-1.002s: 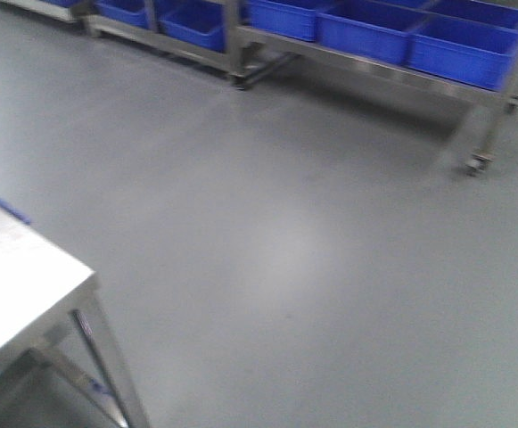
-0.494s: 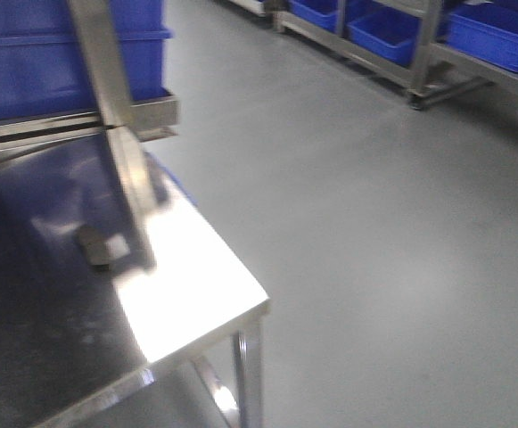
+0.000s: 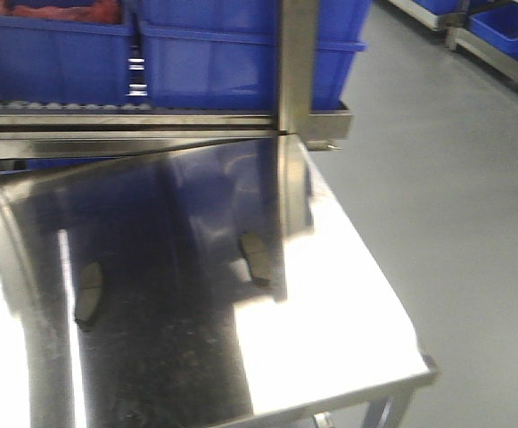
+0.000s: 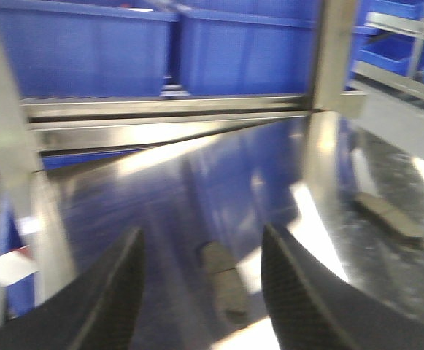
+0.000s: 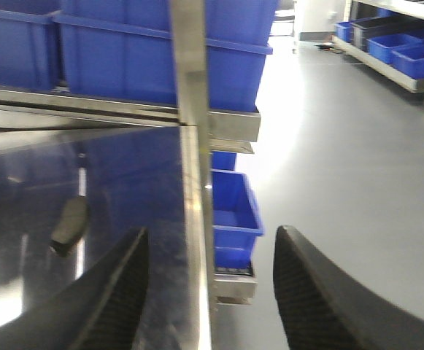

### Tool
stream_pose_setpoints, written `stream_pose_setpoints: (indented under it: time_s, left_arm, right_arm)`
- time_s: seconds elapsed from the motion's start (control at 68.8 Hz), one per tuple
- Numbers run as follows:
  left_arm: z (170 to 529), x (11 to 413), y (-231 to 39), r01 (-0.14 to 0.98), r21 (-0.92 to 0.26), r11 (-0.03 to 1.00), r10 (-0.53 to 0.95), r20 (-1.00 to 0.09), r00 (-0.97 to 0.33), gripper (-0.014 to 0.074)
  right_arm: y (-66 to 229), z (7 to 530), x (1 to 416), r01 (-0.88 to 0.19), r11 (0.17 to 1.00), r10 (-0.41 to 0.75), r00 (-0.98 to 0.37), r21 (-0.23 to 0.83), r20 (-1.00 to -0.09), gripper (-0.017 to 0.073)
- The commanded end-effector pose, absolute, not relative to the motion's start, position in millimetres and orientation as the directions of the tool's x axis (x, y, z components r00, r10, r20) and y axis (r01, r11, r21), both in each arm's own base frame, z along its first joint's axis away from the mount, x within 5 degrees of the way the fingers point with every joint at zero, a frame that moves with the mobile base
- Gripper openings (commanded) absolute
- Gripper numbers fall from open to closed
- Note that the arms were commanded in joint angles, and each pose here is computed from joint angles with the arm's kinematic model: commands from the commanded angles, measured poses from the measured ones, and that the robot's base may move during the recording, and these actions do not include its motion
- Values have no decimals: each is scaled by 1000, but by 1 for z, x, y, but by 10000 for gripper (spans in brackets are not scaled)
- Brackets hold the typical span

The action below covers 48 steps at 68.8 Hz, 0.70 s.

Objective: Move and align brake pads A on conveyor
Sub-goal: 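Drive up to the steel table holding two brake pads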

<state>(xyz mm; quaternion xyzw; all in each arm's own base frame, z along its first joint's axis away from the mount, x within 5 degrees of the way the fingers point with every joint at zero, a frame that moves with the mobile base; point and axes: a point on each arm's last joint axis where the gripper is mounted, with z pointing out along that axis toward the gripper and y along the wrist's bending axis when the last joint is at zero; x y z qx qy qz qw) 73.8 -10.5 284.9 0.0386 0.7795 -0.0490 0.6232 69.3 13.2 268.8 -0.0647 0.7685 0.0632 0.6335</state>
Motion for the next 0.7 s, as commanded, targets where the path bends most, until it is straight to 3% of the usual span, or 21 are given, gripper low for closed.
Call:
stream_pose_setpoints:
  time_s: [0.0, 0.683]
  left_arm:
    - [300, 76, -10, 113, -41, 993, -26, -991, -130, 343]
    - [300, 76, -10, 113, -41, 993, -26, -991, -130, 343]
  right_arm:
    - [13, 284, 71, -177, 984, -13, -100, 5, -995, 370]
    - [13, 284, 71, -177, 984, -13, -100, 5, -995, 370]
